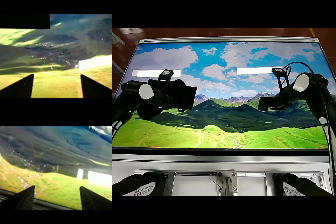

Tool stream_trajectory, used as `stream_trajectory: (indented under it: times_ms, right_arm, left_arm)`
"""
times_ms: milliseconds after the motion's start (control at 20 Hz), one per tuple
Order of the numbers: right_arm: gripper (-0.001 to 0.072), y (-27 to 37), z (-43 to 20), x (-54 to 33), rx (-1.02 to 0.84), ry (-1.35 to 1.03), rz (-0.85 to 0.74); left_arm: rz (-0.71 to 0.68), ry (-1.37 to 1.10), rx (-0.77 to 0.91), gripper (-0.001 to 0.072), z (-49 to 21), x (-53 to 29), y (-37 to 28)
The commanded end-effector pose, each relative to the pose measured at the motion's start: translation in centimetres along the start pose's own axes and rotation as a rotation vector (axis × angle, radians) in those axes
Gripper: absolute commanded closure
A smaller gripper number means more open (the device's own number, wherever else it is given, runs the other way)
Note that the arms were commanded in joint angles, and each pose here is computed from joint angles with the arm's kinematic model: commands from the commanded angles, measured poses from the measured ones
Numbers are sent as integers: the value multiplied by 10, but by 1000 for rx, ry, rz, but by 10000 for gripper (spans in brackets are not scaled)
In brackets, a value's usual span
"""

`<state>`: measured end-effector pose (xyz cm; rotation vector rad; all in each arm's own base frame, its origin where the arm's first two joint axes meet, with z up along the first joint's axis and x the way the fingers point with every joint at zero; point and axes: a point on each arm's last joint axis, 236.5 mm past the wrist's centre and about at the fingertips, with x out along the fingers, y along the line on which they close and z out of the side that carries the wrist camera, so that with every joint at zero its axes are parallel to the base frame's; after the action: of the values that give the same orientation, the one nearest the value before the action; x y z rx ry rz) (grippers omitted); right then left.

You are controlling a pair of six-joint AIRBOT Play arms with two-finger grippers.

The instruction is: Fold the shirts.

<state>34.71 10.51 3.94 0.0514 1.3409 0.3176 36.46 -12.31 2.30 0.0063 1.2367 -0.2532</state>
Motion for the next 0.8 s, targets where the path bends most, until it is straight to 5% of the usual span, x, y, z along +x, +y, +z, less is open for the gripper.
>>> stream_trajectory:
  times_ms: [0, 750]
  right_arm:
    - [41, 0, 0, 0, 0, -2, 0]
    - [41, -1, 12, 0, 0, -50, -3]
  left_arm:
    - [0, 1, 0, 1, 0, 0, 0]
    - [-7, -1, -16, 1, 0, 0, -2]
